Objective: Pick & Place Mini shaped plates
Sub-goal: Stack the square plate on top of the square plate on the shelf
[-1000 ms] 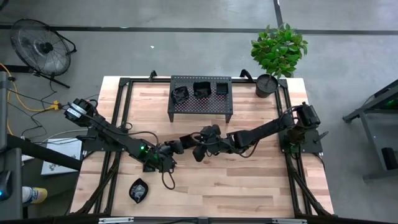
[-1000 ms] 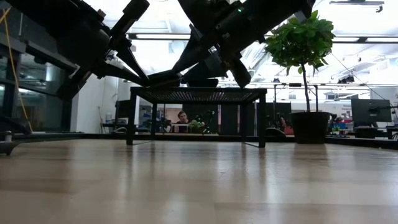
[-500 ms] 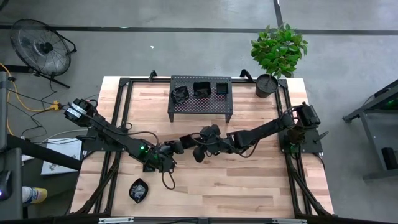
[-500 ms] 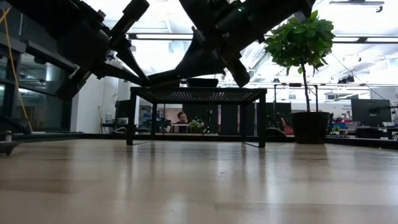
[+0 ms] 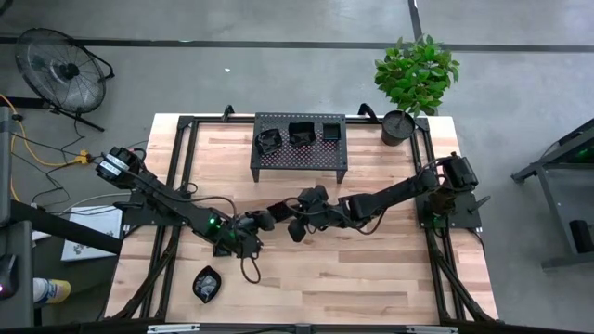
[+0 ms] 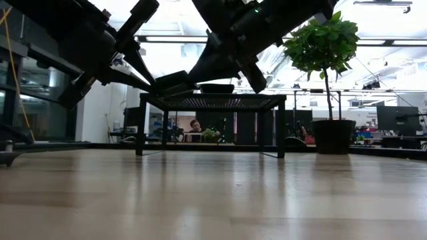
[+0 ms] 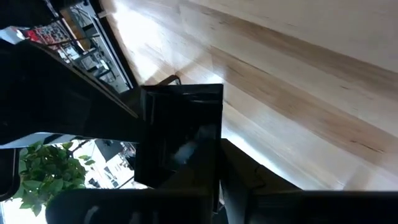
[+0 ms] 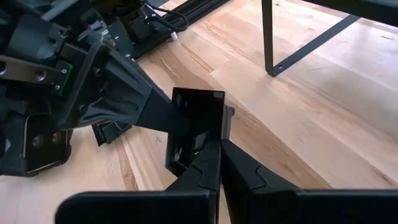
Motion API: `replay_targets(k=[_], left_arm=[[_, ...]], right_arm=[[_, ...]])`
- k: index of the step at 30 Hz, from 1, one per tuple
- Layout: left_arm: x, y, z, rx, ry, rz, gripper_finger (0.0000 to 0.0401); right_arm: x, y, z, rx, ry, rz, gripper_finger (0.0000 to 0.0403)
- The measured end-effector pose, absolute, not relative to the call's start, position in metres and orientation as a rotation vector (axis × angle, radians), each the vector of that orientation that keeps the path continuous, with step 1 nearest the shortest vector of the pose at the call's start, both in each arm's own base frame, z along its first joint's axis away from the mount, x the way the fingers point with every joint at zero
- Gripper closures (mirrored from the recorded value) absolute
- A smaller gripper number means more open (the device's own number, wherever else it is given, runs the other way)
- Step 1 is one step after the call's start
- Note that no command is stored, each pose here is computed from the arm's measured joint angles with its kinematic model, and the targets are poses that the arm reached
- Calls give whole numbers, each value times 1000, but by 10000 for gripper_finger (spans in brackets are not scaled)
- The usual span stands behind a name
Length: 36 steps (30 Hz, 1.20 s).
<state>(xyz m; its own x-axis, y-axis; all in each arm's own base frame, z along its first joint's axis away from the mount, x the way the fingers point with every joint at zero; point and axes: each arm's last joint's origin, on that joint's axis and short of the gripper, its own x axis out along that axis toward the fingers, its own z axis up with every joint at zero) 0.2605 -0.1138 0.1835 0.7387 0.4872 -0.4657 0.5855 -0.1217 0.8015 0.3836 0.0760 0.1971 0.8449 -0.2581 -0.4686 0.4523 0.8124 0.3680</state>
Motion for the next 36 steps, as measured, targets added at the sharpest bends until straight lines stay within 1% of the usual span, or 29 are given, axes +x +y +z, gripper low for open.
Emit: replay_targets(k=[4, 6, 10, 12, 14, 18, 25, 31, 34, 36], left_arm=[[261, -115, 183, 1764, 826, -155, 363], [261, -116, 182, 1757, 812, -187, 344], [261, -115, 182, 1758, 814, -183, 301], [261, -115, 183, 1774, 827, -161, 280], [260, -113, 184, 1797, 856, -100, 262], [259, -111, 185, 1825, 910, 6, 238], [254, -114, 190, 1835, 922, 90, 229], [238, -121, 202, 1877, 931, 205, 229], [226, -122, 212, 1822, 899, 259, 229], [216, -120, 219, 1736, 865, 268, 229]], right_arm=[[384, 76, 197, 494, 421, -377, 402], [384, 77, 197, 496, 424, -371, 402], [384, 77, 197, 497, 424, -370, 402], [384, 77, 197, 498, 424, -371, 402], [384, 75, 197, 498, 423, -376, 402], [385, 71, 198, 504, 417, -385, 403], [377, 60, 208, 498, 454, -412, 403], [364, 57, 223, 488, 481, -444, 403], [355, 55, 231, 490, 506, -473, 403], [347, 56, 238, 486, 523, -483, 403]])
